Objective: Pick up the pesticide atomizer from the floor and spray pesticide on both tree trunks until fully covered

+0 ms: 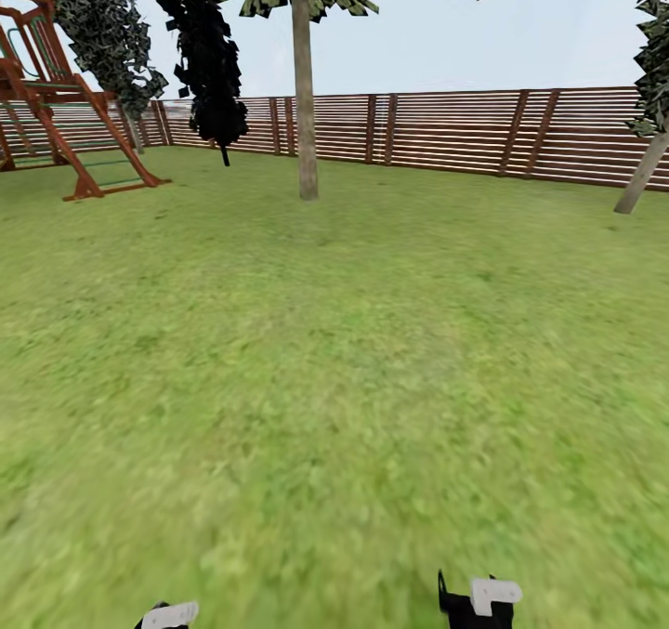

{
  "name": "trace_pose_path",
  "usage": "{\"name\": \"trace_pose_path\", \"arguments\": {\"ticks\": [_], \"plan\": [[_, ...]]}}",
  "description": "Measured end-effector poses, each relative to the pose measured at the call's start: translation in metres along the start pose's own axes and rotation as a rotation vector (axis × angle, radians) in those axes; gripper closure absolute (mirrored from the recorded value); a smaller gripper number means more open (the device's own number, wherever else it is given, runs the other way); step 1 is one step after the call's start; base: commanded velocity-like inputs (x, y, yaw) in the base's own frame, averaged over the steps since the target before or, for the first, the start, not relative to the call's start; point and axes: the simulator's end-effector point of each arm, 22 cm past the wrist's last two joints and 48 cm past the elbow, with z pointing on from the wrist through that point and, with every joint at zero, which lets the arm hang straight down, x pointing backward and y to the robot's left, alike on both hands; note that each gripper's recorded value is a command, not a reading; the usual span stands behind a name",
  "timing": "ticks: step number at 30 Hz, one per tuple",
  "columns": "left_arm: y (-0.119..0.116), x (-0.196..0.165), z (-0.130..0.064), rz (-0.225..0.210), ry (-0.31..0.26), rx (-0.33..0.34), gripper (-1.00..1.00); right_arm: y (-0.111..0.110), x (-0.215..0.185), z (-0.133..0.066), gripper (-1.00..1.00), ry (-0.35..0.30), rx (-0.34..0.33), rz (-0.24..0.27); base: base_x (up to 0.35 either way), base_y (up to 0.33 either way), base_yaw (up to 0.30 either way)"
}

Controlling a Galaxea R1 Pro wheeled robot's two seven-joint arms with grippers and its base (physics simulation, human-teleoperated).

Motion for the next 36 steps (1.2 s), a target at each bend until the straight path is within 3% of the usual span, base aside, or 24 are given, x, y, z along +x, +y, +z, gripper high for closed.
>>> {"name": "trace_pose_path", "arguments": {"ticks": [26, 36], "plan": [[-0.0005, -0.0001, 0.0, 0.0, -0.001, 0.001, 1.0, 0.0005, 0.0014, -0.0006, -1.0, 0.003, -0.001, 0.001, 0.339, 0.0, 0.002], [-0.0001, -0.0027, -0.0001, -0.001, -0.006, 0.0, 1.0, 0.0004, -0.0014, -0.0006, -1.0, -0.002, 0.0, 0.002, 0.339, 0.0, 0.154]]}}
